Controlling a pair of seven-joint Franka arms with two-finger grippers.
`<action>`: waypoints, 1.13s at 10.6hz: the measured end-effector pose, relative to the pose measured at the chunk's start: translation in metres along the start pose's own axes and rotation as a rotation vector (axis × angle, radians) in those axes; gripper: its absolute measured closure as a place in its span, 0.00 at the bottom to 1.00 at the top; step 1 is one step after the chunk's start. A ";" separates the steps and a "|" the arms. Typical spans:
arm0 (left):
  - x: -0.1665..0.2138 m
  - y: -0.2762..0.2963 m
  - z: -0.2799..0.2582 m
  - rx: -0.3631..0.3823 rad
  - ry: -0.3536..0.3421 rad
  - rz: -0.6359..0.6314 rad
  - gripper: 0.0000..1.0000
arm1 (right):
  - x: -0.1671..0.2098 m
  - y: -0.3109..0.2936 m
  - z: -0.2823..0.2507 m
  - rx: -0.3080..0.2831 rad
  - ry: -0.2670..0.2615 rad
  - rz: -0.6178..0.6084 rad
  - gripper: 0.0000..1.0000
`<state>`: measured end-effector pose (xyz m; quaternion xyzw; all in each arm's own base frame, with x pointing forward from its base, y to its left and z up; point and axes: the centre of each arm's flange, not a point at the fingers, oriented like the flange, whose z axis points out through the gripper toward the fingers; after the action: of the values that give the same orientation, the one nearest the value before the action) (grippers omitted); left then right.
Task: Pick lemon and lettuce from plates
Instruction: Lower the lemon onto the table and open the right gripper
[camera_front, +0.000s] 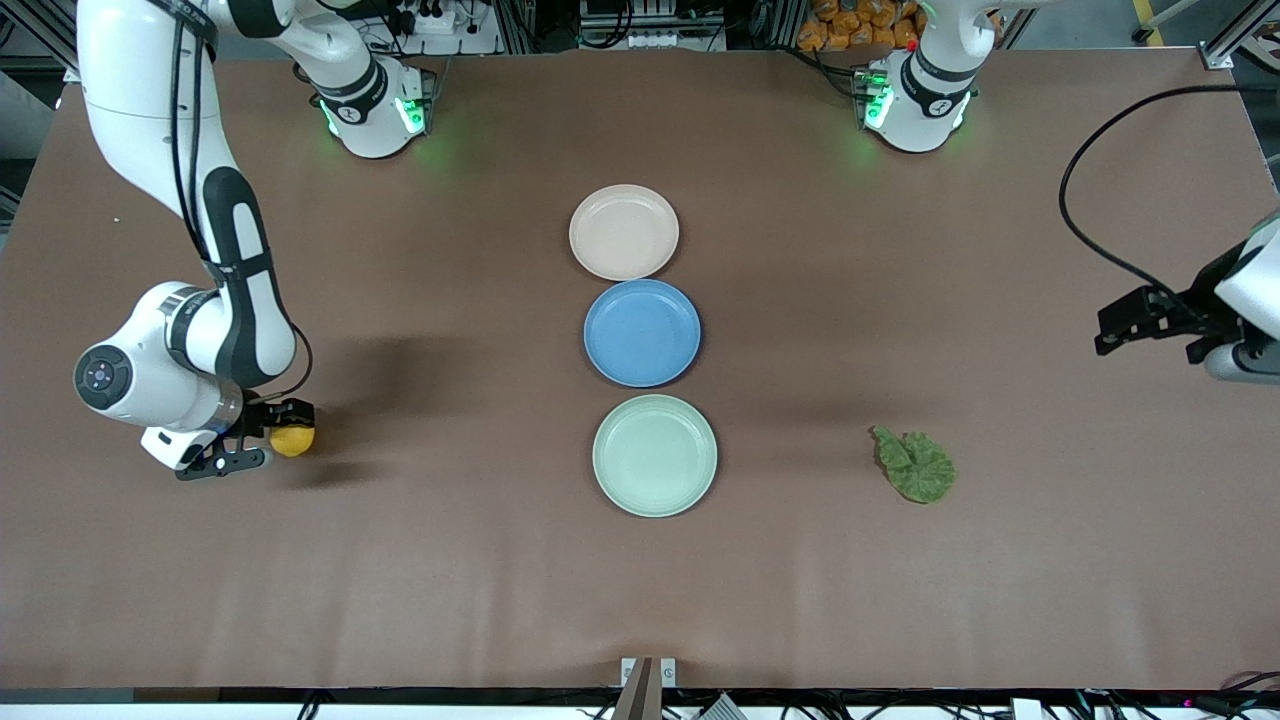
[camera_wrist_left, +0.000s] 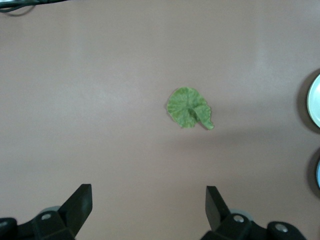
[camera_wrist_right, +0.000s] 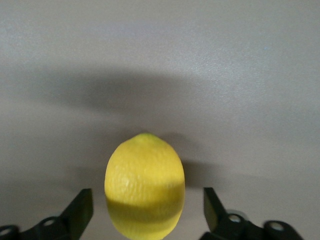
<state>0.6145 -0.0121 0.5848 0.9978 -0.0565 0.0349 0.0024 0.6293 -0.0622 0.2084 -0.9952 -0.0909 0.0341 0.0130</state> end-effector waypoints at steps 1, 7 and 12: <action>-0.004 0.000 -0.005 0.000 -0.005 0.000 0.00 | 0.001 0.002 -0.001 0.005 0.006 0.003 0.01; -0.015 0.001 -0.025 0.001 0.002 -0.001 0.00 | 0.021 -0.011 -0.024 0.013 0.047 -0.024 0.00; -0.017 0.001 -0.026 0.000 -0.007 -0.001 0.00 | 0.014 0.002 -0.089 0.023 0.103 -0.035 0.00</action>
<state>0.5953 -0.0108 0.6099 0.9979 -0.0558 0.0315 0.0024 0.6496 -0.0638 0.2958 -0.9936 -0.1072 -0.0166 0.0299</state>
